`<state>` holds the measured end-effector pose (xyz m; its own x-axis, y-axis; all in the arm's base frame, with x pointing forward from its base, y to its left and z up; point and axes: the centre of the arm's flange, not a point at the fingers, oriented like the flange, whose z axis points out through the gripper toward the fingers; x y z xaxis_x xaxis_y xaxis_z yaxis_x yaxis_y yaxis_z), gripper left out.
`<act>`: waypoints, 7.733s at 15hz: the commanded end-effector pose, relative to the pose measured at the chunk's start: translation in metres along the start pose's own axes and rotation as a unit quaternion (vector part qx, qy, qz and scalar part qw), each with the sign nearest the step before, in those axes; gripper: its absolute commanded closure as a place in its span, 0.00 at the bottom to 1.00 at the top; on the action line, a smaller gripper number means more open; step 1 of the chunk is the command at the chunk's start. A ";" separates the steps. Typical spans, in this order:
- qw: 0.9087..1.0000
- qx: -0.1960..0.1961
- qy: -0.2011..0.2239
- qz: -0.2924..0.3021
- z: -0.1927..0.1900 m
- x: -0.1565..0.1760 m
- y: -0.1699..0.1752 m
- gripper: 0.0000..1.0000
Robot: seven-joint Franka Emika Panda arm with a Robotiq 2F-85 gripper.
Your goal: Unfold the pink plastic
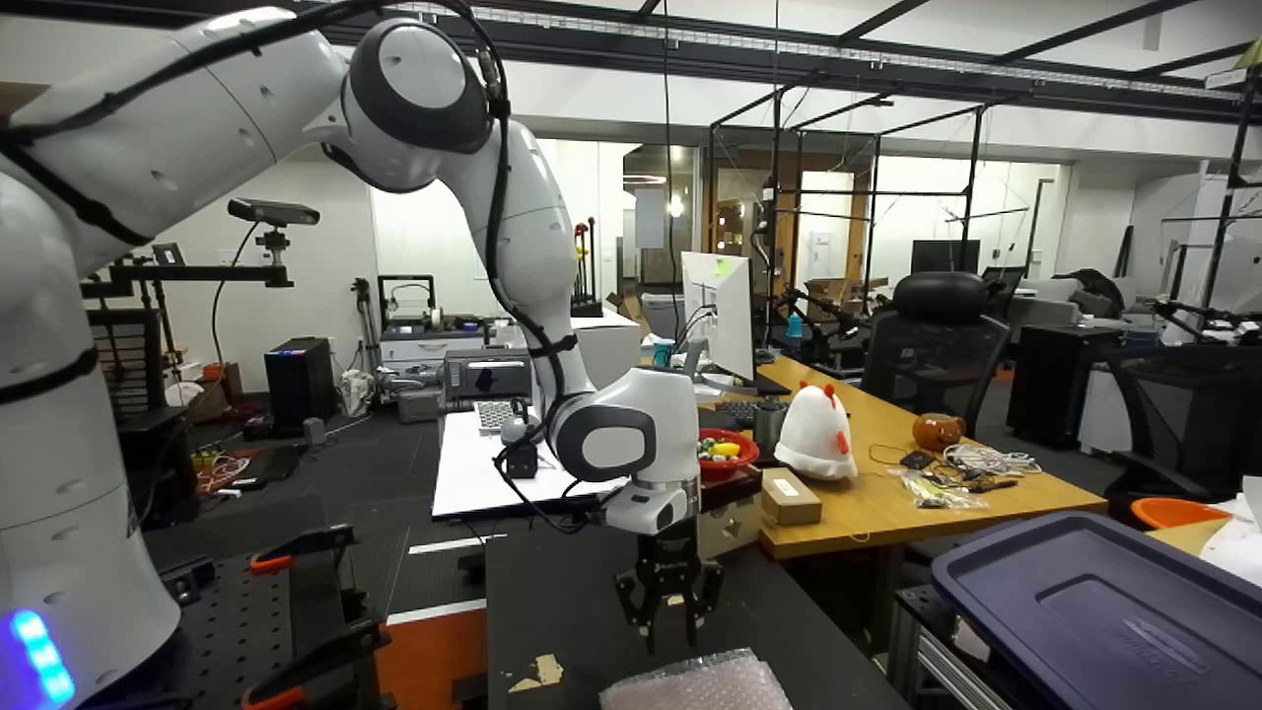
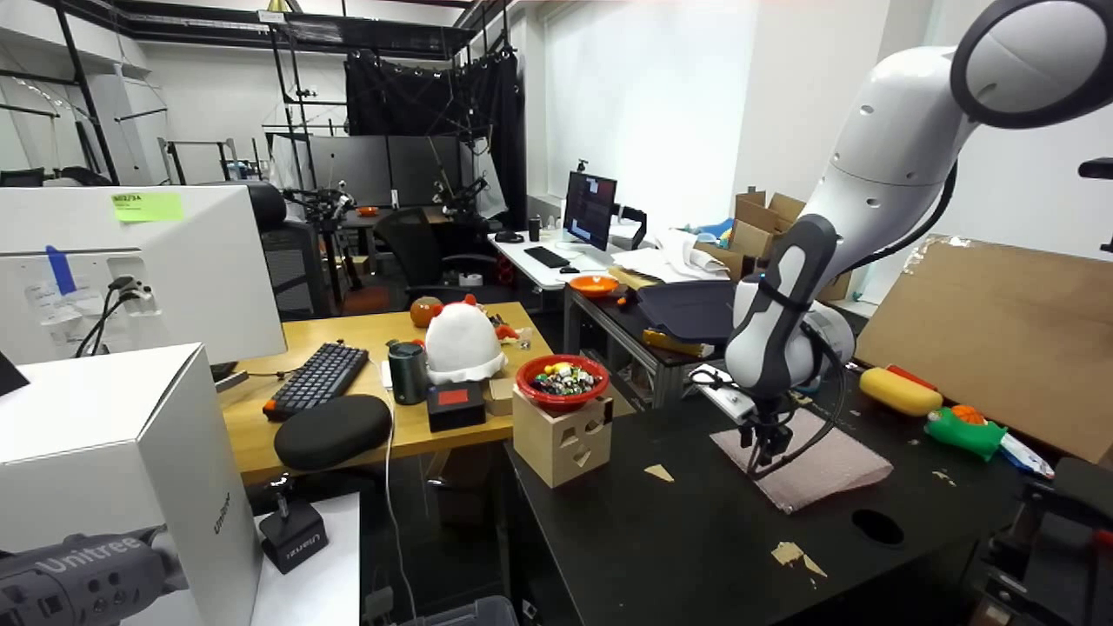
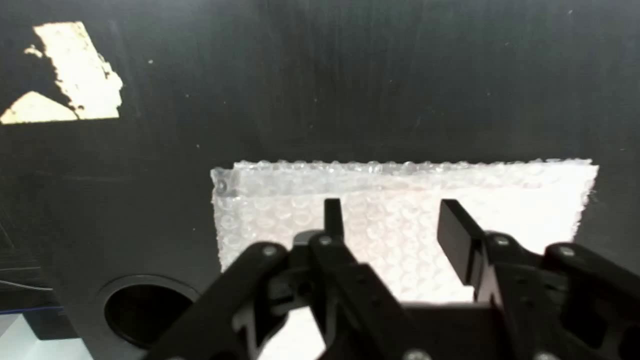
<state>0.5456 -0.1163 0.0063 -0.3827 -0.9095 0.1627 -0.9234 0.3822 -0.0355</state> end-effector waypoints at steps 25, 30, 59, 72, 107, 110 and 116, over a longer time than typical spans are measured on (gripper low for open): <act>1.000 0.020 0.017 0.000 0.007 0.016 -0.009 0.74; 1.000 0.007 0.014 -0.001 0.024 0.008 -0.010 0.44; 0.984 0.128 -0.077 -0.100 -0.088 -0.054 -0.029 0.99; 0.920 0.136 -0.343 -0.130 -0.190 -0.084 -0.010 0.99; 0.763 0.182 -0.600 0.154 -0.043 0.147 0.087 0.99; 0.756 0.188 -0.605 0.167 -0.034 0.150 0.095 0.99; 0.733 0.210 -0.621 0.184 -0.026 0.154 0.111 0.99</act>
<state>0.3979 -0.2122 0.0501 -0.1073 -0.3113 -0.9442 -0.6092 0.7712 -0.1850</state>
